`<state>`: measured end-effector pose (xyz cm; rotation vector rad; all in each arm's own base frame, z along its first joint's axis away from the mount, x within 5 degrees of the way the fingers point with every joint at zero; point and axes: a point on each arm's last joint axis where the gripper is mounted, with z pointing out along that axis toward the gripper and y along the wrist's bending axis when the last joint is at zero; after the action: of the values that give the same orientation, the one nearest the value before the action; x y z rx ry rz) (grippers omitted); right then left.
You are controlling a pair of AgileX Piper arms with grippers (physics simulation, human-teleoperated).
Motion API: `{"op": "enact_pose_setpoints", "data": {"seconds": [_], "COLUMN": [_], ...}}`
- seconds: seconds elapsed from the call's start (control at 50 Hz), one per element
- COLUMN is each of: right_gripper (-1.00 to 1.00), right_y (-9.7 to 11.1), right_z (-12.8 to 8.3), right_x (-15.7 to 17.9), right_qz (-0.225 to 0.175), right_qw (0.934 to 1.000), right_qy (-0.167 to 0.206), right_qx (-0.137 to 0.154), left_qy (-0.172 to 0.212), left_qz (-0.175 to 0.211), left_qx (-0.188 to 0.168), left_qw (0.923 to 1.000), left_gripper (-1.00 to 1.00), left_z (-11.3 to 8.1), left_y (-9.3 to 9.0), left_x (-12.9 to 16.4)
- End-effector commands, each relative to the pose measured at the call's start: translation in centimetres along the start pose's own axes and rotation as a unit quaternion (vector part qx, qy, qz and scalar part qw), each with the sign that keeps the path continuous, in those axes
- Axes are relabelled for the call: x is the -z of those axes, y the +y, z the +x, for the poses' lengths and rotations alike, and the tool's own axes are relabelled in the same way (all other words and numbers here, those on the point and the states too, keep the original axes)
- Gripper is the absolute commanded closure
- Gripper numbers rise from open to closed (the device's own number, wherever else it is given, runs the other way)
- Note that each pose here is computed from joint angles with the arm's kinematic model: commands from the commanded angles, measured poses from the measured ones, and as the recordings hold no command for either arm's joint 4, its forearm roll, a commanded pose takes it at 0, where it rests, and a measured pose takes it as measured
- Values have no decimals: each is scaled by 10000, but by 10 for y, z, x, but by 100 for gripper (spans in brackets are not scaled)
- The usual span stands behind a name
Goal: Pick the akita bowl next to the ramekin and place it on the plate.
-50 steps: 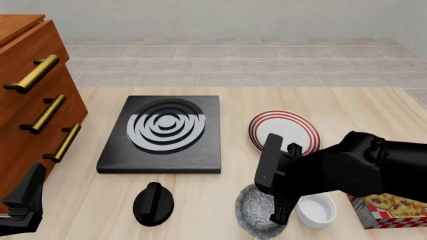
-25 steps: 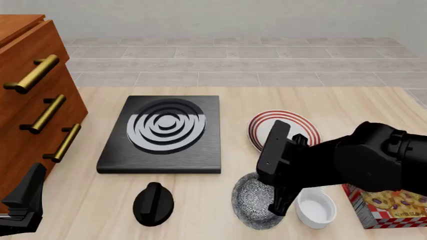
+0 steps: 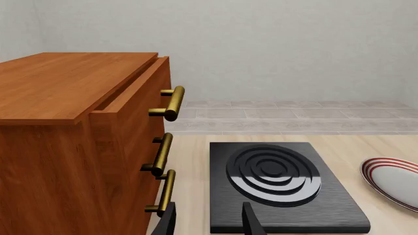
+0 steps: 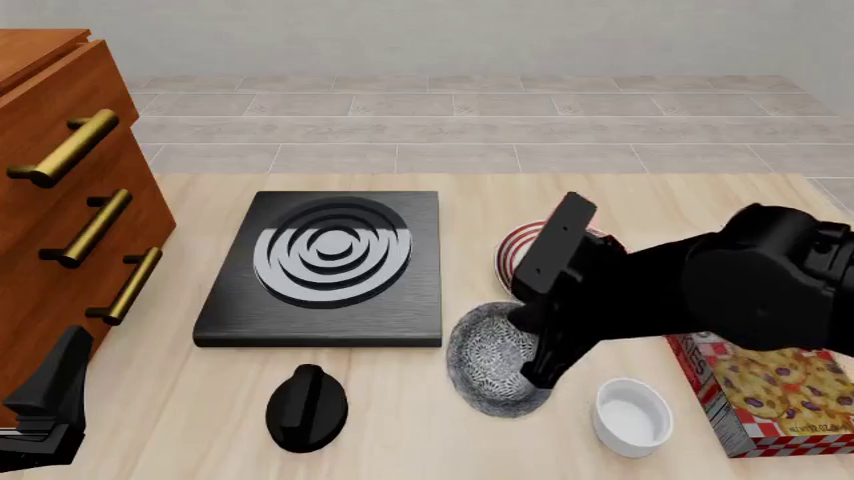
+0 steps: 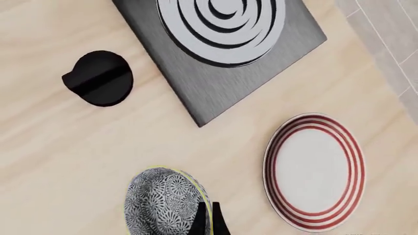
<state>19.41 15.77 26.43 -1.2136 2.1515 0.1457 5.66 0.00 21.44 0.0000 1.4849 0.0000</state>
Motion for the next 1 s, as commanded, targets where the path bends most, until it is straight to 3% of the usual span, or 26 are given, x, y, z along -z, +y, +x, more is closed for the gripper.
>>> {"op": "enact_pose_setpoints", "data": {"seconds": [0.02, 0.22, 0.5, 0.66, 1.0], "right_gripper": [100, 100, 100, 100, 100], "right_y": [-10, -26, -50, -61, -75], "right_z": [-9, -14, -11, -21, -17], "right_x": [6, 15, 7, 10, 5], "right_qz": [145, 422, 734, 854, 1032], "right_qw": [9993, 9957, 9898, 9817, 9706], "right_qy": [-189, -486, -545, -768, -904], "right_qx": [-274, -661, -1090, -1516, -1980], "left_qy": [0, 0, 0, 0, 0], "left_qz": [0, 0, 0, 0, 0], "left_qx": [0, 0, 0, 0, 0], "left_qw": [10000, 10000, 10000, 10000, 10000], "left_gripper": [-100, -100, -100, -100, -100], "left_z": [0, 0, 0, 0, 0], "left_y": [0, 0, 0, 0, 0], "left_x": [0, 0, 0, 0, 0]}}
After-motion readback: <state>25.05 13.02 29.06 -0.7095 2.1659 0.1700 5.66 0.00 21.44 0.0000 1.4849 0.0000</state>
